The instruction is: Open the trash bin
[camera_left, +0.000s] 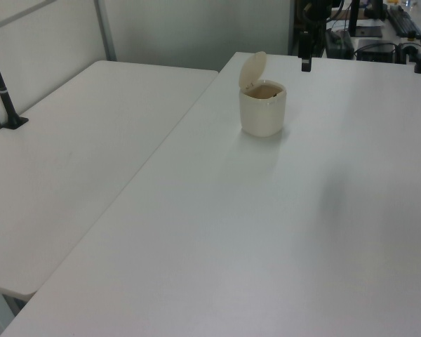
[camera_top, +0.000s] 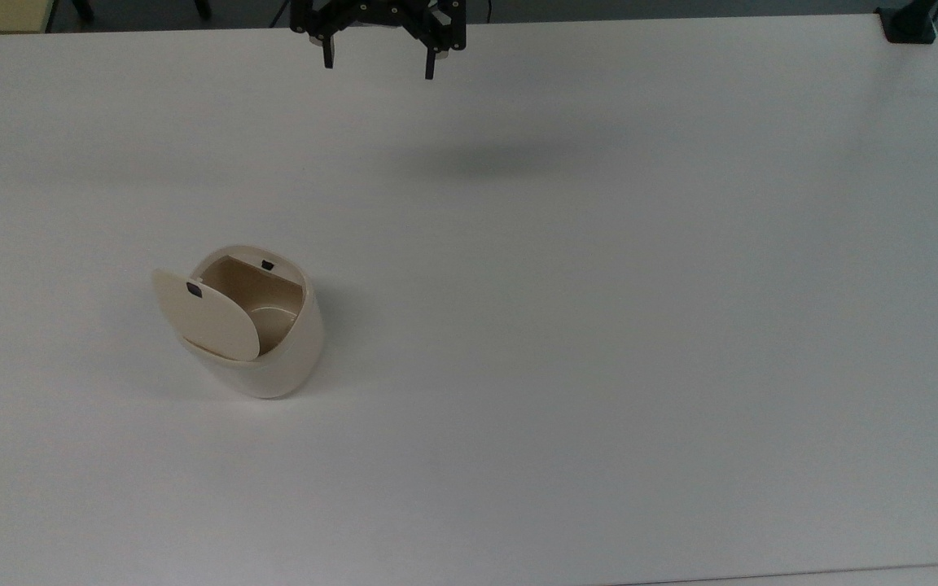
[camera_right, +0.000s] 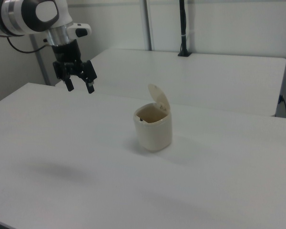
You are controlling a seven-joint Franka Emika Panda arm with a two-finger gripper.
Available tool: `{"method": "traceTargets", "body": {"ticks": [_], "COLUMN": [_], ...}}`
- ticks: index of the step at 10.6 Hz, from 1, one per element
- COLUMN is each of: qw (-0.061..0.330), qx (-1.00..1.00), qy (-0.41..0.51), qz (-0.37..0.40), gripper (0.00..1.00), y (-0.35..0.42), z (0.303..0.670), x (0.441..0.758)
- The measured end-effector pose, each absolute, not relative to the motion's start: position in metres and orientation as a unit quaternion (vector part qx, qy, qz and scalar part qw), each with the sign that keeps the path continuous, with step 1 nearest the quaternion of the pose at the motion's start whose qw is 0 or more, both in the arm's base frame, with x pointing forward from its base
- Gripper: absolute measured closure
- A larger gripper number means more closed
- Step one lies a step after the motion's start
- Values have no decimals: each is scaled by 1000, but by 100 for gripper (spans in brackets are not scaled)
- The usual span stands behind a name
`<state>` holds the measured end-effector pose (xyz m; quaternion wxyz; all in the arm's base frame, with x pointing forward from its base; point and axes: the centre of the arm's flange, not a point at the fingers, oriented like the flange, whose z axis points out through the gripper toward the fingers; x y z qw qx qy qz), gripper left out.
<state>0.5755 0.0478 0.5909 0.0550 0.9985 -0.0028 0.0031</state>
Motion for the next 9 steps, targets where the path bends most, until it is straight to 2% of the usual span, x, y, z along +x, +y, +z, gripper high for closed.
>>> {"method": "traceTargets", "body": {"ticks": [6, 9], "qw": [55, 31], "qx": [998, 999], "qy": [-3, -7], "qz": [4, 2], "gripper": [0, 0], "y": [47, 44], "z": [592, 592], "x": [575, 575]}}
